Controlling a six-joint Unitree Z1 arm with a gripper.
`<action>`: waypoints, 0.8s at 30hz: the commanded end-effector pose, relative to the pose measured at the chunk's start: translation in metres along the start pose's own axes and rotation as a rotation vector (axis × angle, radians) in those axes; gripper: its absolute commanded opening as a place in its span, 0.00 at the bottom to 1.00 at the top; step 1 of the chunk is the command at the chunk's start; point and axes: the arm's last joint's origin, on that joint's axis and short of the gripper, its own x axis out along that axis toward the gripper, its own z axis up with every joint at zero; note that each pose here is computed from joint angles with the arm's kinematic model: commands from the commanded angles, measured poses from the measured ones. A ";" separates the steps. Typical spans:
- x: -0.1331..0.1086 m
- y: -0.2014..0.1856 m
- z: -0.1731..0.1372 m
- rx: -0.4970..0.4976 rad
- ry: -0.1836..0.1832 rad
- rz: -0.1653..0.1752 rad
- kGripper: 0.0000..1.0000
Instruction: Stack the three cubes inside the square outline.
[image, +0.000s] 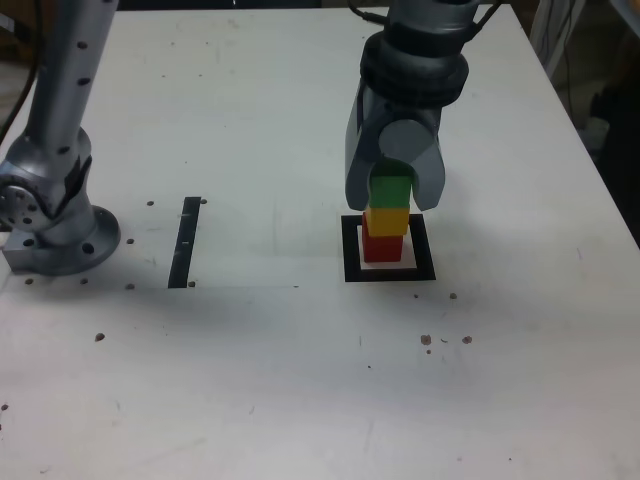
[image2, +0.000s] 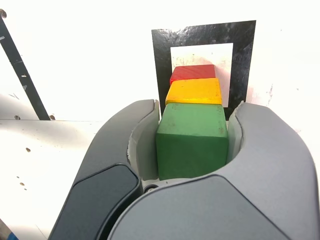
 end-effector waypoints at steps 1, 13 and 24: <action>0.001 0.000 0.000 0.002 0.009 0.004 0.48; -0.010 0.003 -0.010 -0.001 -0.019 0.021 0.99; -0.061 -0.002 -0.056 0.026 -0.108 0.036 0.99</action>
